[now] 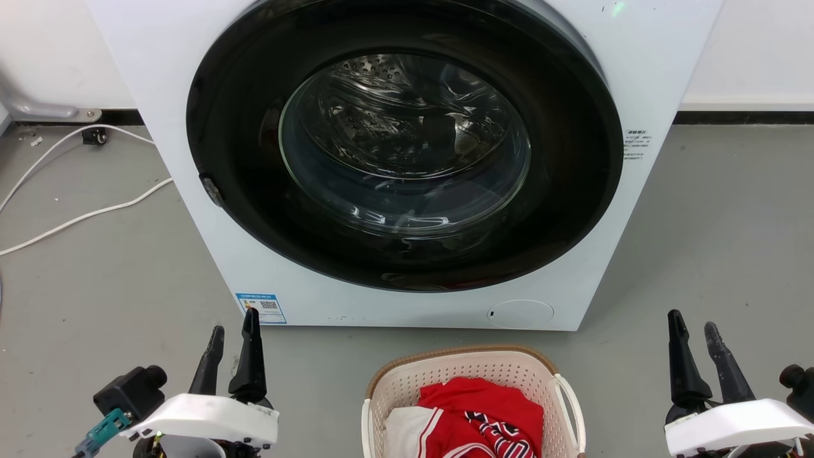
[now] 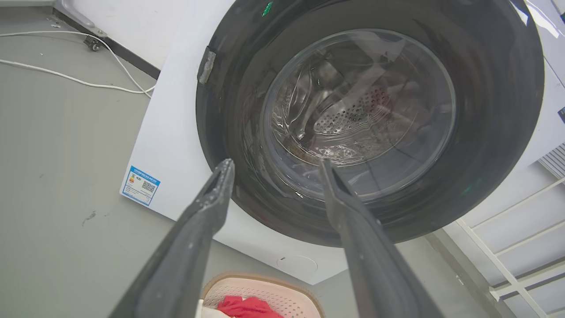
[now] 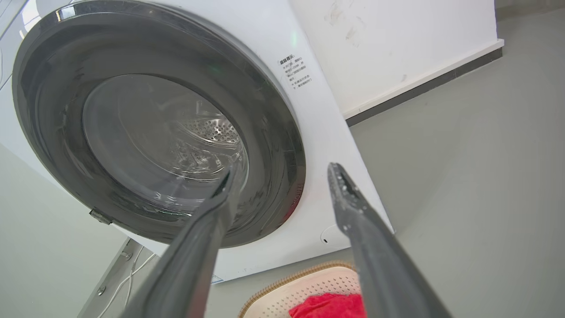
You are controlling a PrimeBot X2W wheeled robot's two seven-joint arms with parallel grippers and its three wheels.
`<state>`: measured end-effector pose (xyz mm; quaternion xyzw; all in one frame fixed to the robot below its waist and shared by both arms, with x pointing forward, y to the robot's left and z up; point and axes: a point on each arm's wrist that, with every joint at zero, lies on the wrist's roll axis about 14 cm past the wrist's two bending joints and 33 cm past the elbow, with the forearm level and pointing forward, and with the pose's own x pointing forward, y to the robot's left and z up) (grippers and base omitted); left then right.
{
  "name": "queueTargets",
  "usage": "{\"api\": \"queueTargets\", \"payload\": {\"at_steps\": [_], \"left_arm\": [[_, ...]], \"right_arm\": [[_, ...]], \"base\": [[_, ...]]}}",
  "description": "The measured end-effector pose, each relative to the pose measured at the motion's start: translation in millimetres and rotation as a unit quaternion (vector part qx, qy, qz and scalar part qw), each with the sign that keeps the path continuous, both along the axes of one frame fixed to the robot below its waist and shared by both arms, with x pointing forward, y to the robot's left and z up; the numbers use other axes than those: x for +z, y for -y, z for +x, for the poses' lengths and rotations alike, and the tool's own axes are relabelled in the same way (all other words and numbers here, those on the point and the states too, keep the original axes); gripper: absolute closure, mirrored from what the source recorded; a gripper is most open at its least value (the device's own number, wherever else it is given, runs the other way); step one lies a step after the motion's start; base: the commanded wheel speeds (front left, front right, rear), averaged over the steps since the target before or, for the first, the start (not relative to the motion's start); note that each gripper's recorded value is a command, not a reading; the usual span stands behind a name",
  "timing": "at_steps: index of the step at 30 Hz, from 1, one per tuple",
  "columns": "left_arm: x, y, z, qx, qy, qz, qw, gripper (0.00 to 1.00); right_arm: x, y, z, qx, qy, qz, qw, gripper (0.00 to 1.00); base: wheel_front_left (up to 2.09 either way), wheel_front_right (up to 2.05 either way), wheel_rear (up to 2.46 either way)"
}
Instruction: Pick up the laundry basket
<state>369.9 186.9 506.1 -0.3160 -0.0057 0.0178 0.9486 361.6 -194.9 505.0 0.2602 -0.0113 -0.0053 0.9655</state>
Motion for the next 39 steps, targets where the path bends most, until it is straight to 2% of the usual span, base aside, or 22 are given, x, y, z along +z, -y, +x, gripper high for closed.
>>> {"api": "queueTargets", "payload": {"at_steps": [17,39], "left_arm": [[-3,9,-4,-0.015,0.006,0.106,0.994,0.0],[-12,15,-12,-0.027,0.005,0.211,0.977,0.0]], "right_arm": [[0,-7,-6,0.013,0.008,-0.106,0.994,0.0],[-5,-12,-14,0.028,0.012,-0.22,0.975,0.0]], "base": [[0.0,0.0,0.0],[0.0,0.0,0.0]]}}
